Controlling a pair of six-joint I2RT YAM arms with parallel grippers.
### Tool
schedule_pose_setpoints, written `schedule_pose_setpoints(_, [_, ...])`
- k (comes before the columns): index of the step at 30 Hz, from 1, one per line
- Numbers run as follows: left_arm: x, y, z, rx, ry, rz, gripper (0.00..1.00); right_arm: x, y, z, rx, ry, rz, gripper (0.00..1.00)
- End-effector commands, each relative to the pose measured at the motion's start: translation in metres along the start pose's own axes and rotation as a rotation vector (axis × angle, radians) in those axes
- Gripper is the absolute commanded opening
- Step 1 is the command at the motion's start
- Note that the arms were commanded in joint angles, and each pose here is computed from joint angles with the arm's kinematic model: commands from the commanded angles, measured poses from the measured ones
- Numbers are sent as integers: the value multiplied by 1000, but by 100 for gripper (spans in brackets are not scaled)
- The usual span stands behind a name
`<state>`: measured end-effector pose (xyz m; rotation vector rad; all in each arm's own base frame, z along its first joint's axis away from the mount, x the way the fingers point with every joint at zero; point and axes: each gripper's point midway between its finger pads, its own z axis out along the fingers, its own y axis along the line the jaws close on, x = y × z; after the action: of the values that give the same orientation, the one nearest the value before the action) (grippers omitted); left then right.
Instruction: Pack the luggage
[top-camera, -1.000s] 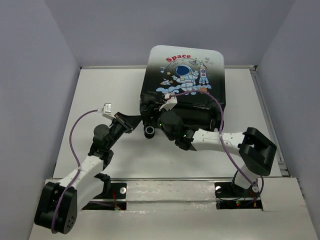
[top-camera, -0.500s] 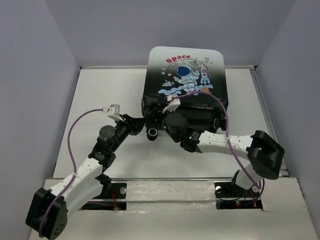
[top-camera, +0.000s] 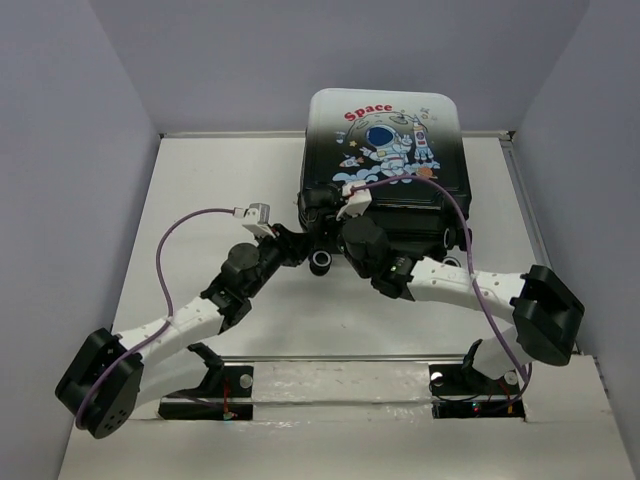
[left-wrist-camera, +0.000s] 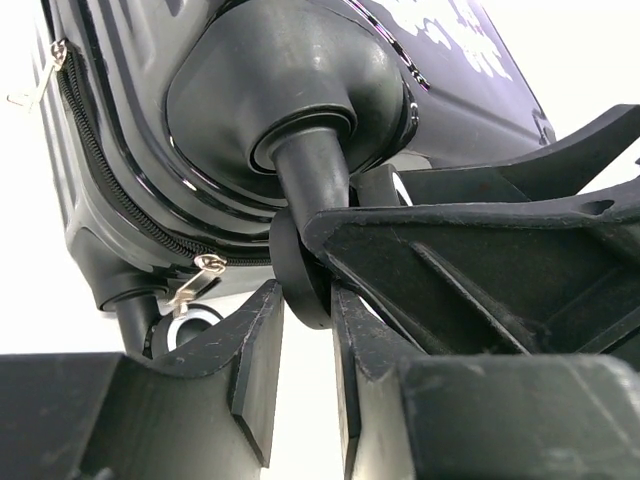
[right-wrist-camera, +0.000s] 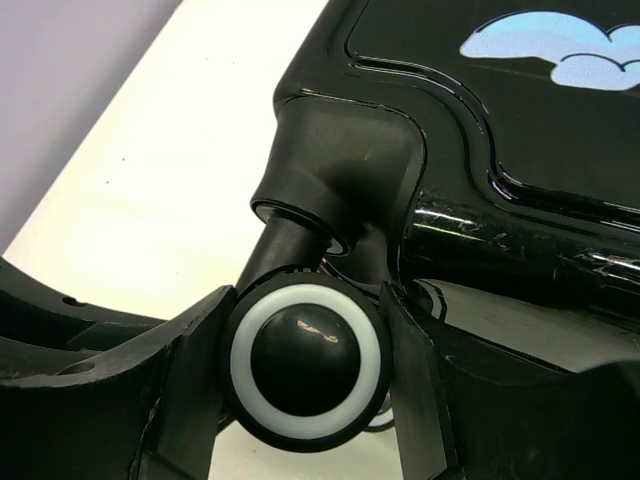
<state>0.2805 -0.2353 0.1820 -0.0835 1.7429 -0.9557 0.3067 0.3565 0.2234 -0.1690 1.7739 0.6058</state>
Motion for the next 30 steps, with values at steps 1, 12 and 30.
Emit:
schedule_pose_setpoints(1, [36,78,-13,-309,86,122,28,-71,39,-29,-137,-160,72,7])
schedule_pose_setpoints(12, [-18,44,-74,-183,-143,-8,81,-42,31,-33,-144,-95,62,7])
schedule_pose_setpoints(30, [18,24,-13,-70,-11,67,64,-42,50,-29,-215,-79,96,7])
